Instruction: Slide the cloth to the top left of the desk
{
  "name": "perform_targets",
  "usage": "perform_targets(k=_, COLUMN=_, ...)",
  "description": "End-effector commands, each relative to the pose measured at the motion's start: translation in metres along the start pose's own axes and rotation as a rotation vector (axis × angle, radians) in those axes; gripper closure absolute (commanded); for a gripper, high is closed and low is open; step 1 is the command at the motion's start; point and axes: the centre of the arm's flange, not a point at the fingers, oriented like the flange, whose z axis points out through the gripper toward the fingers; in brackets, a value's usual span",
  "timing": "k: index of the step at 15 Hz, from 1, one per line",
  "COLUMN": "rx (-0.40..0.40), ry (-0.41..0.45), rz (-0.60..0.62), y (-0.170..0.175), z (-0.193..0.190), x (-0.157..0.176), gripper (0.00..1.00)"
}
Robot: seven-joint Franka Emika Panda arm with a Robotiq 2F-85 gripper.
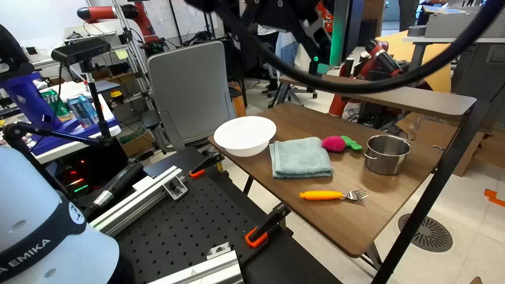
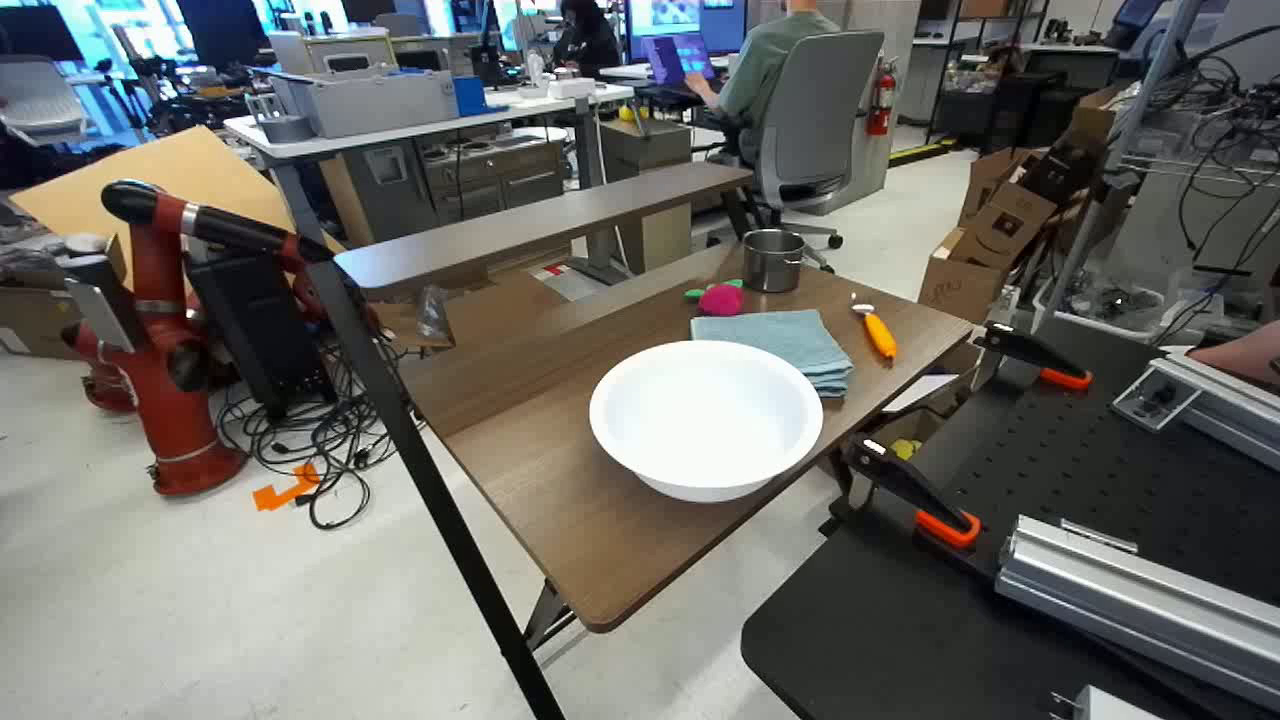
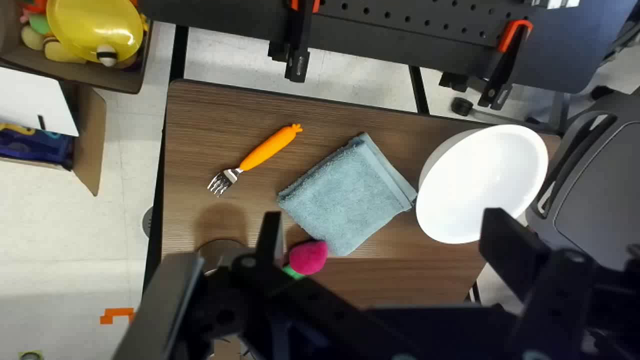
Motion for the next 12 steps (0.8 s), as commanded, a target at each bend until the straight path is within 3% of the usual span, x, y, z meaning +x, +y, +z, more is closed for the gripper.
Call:
perform_targets(k=1, rx=0.000, ry=0.000, rz=0.000, y=0.000, z=0.000, x=0.000, gripper=0.00)
perform_targets(k=6, rx=0.000, ry=0.000, rz=0.000, y=0.000, z=0.000, x=0.000, gripper=0.00)
perform_targets(k=12, rx=-0.020, ry=-0.002, rz=0.037, y=-0.004, z=0.027, x=0.039, gripper=0.00)
